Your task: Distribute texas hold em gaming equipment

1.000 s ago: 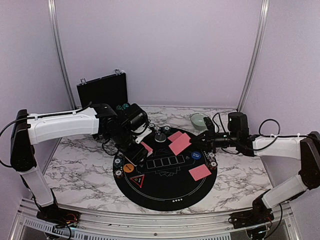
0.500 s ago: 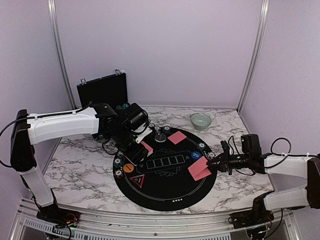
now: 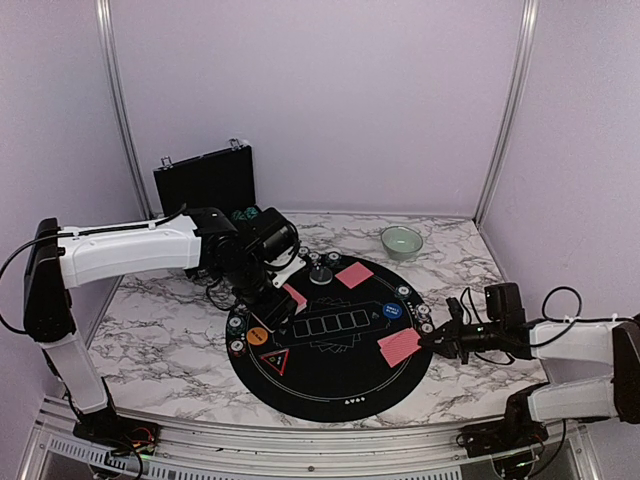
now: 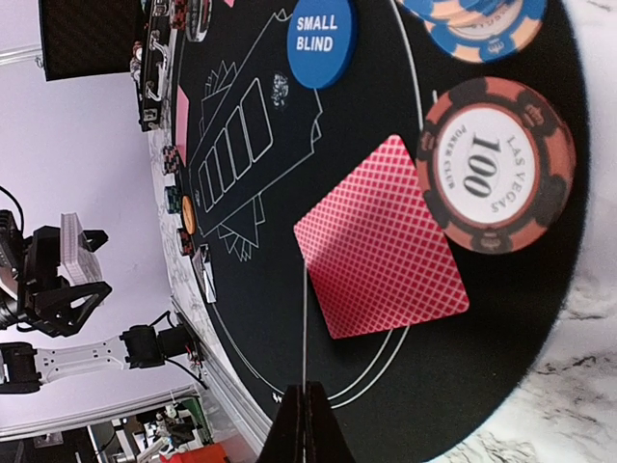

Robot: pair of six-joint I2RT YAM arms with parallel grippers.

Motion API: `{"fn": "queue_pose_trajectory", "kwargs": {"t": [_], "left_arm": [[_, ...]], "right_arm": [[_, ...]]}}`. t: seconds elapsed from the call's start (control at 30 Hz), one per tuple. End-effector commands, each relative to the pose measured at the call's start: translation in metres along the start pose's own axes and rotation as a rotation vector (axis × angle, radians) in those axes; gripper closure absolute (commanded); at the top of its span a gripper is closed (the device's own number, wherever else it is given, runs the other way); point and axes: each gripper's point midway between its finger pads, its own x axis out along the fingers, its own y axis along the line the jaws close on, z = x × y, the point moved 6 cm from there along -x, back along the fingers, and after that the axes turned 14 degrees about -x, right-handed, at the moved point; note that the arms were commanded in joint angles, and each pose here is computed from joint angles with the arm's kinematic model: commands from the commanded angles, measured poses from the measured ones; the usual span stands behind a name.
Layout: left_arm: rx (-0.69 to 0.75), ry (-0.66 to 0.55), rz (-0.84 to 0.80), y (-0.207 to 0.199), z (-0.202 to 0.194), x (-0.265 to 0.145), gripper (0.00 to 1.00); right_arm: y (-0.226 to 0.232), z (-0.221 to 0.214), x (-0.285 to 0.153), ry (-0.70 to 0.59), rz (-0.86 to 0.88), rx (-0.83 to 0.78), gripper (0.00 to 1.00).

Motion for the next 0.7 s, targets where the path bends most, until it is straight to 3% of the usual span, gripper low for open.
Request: {"fn": "queue_pose_trajectory", "kwargs": {"t": [0.0, 0.37, 0.5, 0.67], "left_arm": [[0.012, -0.03, -0.021, -0.005, 0.008, -0.006, 0.5], [0.01, -0.032, -0.019, -0.004, 0.007, -0.007, 0.5], [0.01, -0.034, -0.016, -0.003, 0.005, -0.009, 0.5], [0.008, -0.035, -0.016, -0.002, 0.005, -0.009, 0.5]], "right_arm": [[-0.004, 0.001, -0.003, -0.021, -0.014, -0.004, 1.0], [-0.018, -0.007, 0.0, 0.018, -0.072, 0.01, 0.77], [-0.026, -0.011, 0.0, 0.05, -0.131, 0.012, 0.71], [-0.029, -0.008, -0.006, 0.057, -0.225, -0.02, 0.57]]}}
